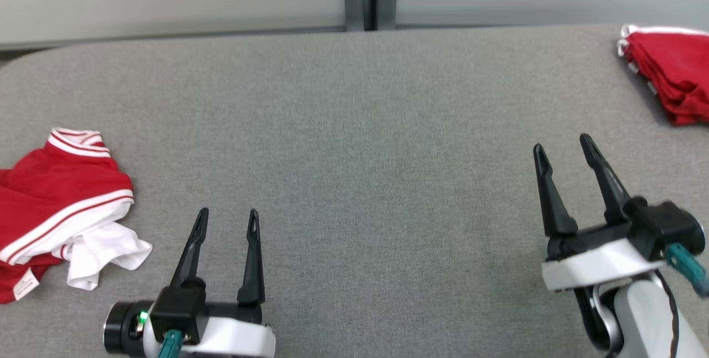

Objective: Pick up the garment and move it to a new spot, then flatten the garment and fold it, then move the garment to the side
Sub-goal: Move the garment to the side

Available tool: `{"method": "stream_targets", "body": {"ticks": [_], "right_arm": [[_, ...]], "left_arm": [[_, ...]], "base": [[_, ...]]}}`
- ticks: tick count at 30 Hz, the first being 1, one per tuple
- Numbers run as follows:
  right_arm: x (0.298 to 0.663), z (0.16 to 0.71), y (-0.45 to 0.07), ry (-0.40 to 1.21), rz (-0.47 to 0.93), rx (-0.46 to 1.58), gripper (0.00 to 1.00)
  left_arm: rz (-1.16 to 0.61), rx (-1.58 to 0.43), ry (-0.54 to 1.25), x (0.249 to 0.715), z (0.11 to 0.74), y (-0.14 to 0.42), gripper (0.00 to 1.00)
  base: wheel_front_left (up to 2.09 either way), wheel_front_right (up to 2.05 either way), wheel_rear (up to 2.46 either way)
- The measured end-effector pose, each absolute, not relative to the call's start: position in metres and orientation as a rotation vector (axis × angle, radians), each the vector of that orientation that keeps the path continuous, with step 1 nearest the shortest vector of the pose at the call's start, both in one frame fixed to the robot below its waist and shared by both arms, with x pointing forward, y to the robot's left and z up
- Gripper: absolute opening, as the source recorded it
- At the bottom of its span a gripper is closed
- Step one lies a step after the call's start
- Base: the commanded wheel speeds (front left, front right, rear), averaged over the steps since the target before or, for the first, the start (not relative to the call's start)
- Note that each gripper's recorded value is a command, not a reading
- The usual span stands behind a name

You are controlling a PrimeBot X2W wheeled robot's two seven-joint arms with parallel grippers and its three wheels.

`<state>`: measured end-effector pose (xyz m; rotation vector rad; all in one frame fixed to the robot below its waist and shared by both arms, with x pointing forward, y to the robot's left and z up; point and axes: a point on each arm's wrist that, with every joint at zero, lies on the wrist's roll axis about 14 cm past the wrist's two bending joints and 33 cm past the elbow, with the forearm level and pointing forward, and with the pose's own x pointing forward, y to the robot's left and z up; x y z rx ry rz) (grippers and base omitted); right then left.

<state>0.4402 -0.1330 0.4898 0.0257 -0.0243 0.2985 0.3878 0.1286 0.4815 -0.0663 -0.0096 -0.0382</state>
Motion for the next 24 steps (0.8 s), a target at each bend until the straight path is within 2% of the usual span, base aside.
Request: {"method": "stream_targets", "body": {"ticks": [3,11,24], "right_arm": [[0.419,0.510,-0.130,-0.089,0.274,0.049,1.00],[0.362,0.510,-0.133,-0.088,0.233,0.071,1.00],[0.347,0.500,-0.135,-0.059,0.219,0.091,1.00]], "left_arm": [[-0.025,-0.064,-0.017,0.372,0.486,0.134,1.00],[-0.015,-0.076,-0.087,0.335,0.510,0.142,1.00],[-0.027,-0.069,-0.078,0.326,0.506,0.141,1.00]], "base": [[0.00,0.00,0.00],[0.00,0.00,0.00],[0.00,0.00,0.00]]}}
